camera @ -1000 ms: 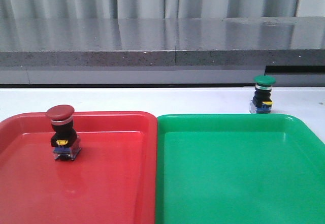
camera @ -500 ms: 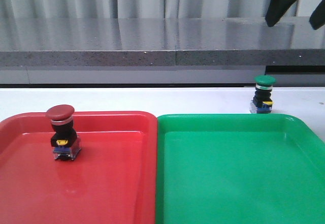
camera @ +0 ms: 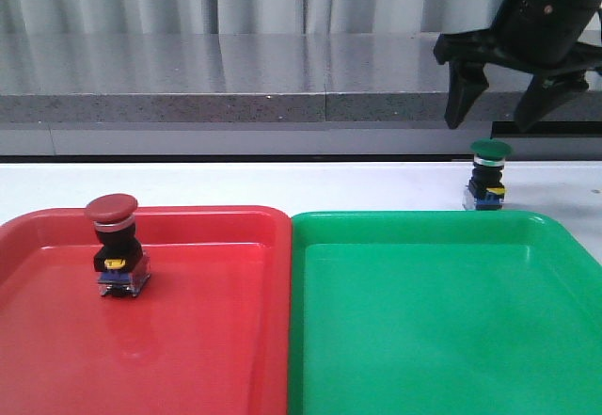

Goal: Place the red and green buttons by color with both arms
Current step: 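Lower the right gripper over the green-capped button and close on it, then lift the green button with the right gripper and carry it over the green tray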

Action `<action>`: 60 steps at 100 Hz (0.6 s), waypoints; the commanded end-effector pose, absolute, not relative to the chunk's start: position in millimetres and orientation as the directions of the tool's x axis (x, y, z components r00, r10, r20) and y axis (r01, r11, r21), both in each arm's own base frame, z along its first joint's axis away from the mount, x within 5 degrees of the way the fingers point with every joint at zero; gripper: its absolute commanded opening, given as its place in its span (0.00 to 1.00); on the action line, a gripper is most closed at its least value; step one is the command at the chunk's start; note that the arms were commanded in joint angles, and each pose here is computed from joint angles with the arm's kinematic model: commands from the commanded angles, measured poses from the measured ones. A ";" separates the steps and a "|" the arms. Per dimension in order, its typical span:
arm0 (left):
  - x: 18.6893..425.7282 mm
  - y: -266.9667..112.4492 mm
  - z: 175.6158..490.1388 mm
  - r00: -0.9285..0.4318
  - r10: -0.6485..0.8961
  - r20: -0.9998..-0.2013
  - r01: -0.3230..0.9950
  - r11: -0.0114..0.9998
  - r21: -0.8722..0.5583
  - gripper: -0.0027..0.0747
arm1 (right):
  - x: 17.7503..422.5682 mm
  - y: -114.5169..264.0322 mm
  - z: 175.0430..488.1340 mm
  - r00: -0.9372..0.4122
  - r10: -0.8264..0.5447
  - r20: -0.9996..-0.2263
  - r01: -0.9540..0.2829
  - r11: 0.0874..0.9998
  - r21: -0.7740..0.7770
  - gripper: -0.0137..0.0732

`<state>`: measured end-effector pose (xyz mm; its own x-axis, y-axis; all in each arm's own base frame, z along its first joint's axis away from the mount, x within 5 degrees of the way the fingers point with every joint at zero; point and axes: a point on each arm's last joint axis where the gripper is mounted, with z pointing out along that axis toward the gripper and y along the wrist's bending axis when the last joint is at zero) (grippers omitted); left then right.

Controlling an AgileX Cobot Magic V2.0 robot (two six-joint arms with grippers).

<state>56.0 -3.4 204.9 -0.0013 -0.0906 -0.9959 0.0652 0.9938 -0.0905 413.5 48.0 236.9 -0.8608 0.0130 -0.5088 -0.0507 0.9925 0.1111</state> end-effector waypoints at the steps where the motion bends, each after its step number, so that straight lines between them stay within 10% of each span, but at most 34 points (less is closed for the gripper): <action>1: 55.1 -4.3 199.9 0.065 -0.103 -0.993 0.085 0.992 -0.097 0.01 | 418.1 47.9 258.9 -0.808 0.012 -0.589 -0.066 0.992 0.111 0.83; 60: 55.1 -4.3 199.9 0.065 -0.103 -0.993 0.085 0.992 -0.097 0.01 | 419.0 48.4 250.5 -0.838 0.006 -0.546 -0.065 0.992 0.110 0.48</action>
<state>56.0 -3.4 204.9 -0.0013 -0.0906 -0.9959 0.0652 0.9938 -0.0905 420.1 48.7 208.0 -0.8963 0.0081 -0.4434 -0.0440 0.9933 0.1071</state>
